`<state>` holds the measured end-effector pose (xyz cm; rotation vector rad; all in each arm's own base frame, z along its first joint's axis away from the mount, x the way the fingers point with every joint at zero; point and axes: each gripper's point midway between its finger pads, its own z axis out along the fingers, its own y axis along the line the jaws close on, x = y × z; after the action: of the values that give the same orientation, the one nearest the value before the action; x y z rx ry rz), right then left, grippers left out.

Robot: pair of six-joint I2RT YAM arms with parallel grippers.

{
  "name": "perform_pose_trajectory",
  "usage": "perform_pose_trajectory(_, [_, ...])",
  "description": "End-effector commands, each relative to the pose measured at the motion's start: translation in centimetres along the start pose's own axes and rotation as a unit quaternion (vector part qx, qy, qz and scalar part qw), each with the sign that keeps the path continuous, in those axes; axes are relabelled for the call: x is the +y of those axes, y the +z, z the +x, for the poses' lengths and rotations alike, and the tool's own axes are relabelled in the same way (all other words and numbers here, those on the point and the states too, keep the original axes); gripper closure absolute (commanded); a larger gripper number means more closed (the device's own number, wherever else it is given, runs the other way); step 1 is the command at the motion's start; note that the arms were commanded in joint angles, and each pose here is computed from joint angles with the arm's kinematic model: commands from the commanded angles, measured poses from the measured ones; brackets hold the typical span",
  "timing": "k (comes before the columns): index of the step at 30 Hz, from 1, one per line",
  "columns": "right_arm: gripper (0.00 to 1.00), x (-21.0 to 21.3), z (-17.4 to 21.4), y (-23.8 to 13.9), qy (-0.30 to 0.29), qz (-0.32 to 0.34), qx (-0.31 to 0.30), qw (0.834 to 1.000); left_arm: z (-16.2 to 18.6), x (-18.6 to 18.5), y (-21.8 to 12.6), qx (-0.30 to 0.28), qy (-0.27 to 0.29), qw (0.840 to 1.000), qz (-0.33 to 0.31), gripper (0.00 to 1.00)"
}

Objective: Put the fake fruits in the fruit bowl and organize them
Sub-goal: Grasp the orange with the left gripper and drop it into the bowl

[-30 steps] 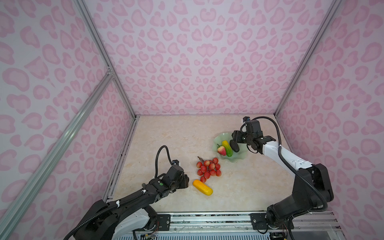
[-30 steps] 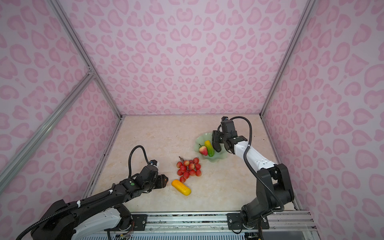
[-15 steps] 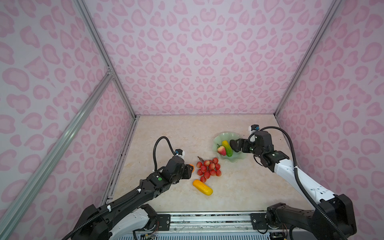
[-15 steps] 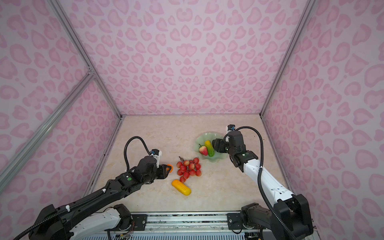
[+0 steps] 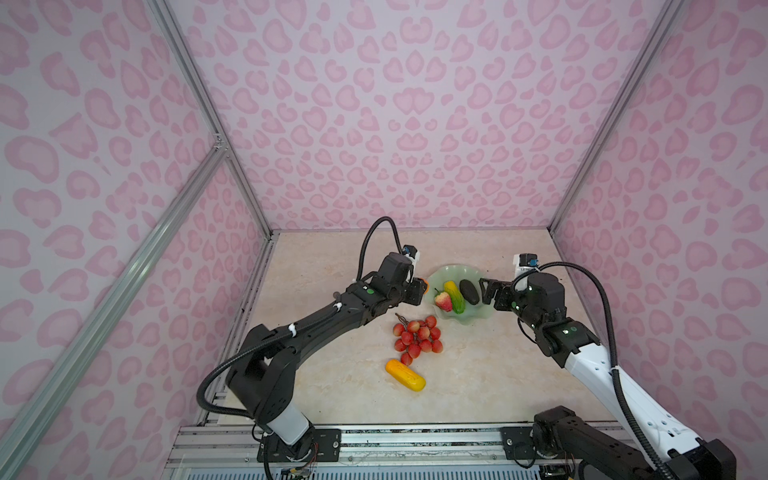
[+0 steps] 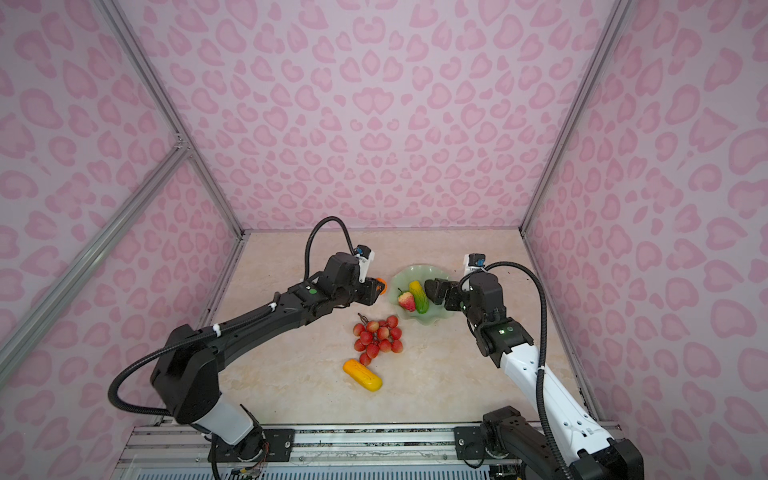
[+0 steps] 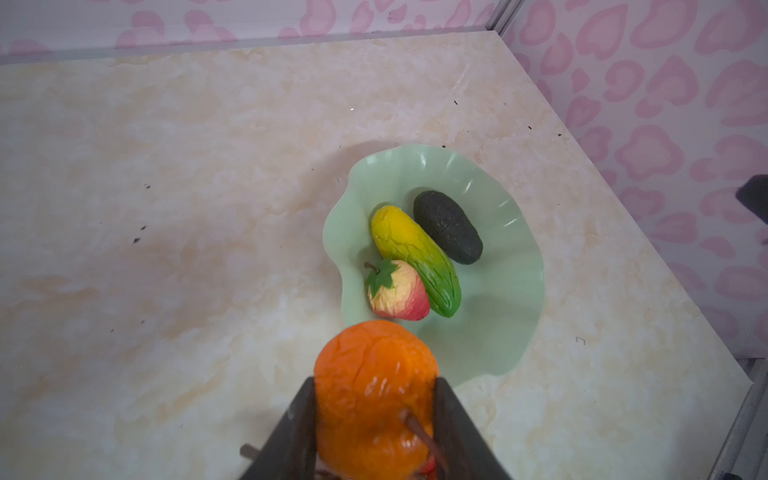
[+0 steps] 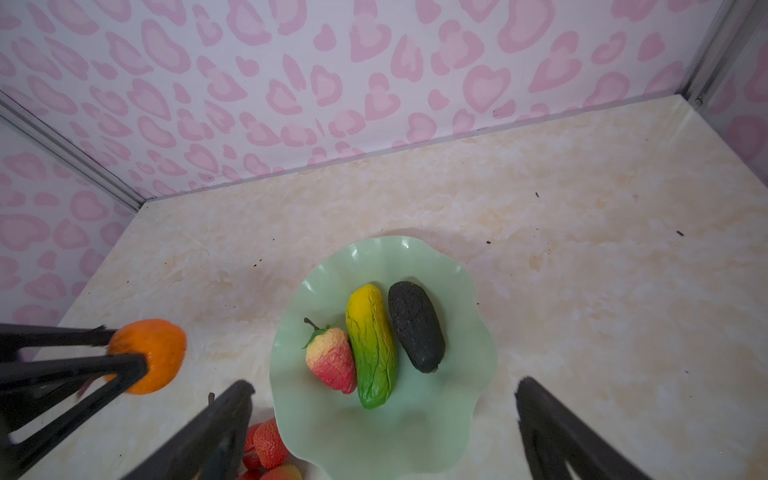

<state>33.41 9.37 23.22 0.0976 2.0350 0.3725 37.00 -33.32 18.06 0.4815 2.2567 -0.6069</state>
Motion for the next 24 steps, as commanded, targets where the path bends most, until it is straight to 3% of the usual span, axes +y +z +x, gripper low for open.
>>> perform_pose_trajectory(1, [0.02, -0.1, 0.2, -0.6, -0.001, 0.003, 0.005, 1.0, -1.5, -1.3, 2.6, 0.003, 0.035, 0.999, 0.024, 0.6])
perform_pose_trajectory(11, [0.02, -0.4, 0.3, -1.5, -0.015, 0.008, 0.006, 1.0, -0.4, -0.7, 10.3, 0.042, 0.013, 0.999, 0.018, 0.57])
perform_pose_trajectory(19, [0.02, -0.3, 0.1, -1.6, -0.015, 0.003, 0.001, 1.0, 0.5, -0.5, 11.0, 0.054, 0.001, 0.998, 0.018, 0.41])
perform_pose_trajectory(24, [0.02, -0.3, 0.2, -1.5, -0.015, 0.003, 0.004, 1.0, -0.7, -0.8, 9.9, 0.039, 0.003, 0.999, 0.019, 0.38])
